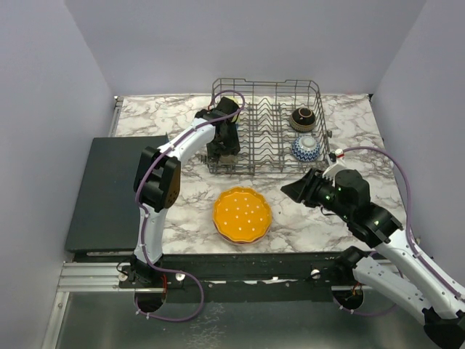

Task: Load the mixed dishes into the dish rack
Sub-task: Turn the cup upside down in the dish rack, then move the dish rack to the center of the board.

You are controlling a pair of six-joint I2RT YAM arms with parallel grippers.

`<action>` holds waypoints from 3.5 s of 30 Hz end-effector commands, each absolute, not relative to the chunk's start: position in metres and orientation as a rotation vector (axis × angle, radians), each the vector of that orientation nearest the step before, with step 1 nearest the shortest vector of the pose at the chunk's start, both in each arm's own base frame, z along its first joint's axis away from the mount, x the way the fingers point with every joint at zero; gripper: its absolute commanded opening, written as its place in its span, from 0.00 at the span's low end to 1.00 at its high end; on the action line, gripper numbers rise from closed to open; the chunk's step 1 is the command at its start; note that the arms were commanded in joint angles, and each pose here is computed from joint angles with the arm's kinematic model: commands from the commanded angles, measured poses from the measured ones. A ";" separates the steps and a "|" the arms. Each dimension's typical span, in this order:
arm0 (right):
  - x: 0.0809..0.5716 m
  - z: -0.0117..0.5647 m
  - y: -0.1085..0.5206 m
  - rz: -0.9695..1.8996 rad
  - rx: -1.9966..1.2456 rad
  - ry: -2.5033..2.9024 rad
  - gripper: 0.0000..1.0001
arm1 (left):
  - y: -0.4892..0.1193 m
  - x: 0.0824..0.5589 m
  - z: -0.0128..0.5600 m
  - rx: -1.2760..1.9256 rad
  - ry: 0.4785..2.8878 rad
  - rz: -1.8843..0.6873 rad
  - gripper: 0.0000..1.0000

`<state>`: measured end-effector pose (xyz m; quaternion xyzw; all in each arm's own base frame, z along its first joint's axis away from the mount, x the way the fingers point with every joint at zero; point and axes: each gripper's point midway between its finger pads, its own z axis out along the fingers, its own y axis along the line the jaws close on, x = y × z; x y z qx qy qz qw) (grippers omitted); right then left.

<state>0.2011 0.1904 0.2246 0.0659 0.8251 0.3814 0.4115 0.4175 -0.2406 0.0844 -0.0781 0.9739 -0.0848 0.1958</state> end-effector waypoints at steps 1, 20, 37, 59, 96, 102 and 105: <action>0.203 0.224 0.189 0.940 0.154 2.079 0.48 | -0.237 0.431 0.093 -0.213 2.689 -0.218 0.48; 0.203 0.228 0.192 0.960 0.154 2.083 0.48 | -0.238 0.425 0.092 -0.196 2.710 -0.233 0.59; 0.199 0.223 0.189 0.960 0.171 2.088 0.49 | -0.240 0.421 0.079 -0.187 2.747 -0.236 0.98; 0.205 0.228 0.184 0.898 0.170 2.097 0.50 | -0.245 0.416 0.133 -0.124 2.669 -0.343 0.99; 0.280 0.252 0.134 0.199 0.153 2.162 0.51 | -0.252 0.318 0.226 0.138 2.502 -0.780 0.99; 0.303 0.246 0.122 0.121 0.161 2.192 0.48 | -0.247 0.291 0.243 0.183 2.425 -0.870 0.99; 0.317 0.241 0.108 0.116 0.195 2.212 0.47 | -0.242 0.278 0.241 0.197 2.412 -0.883 0.99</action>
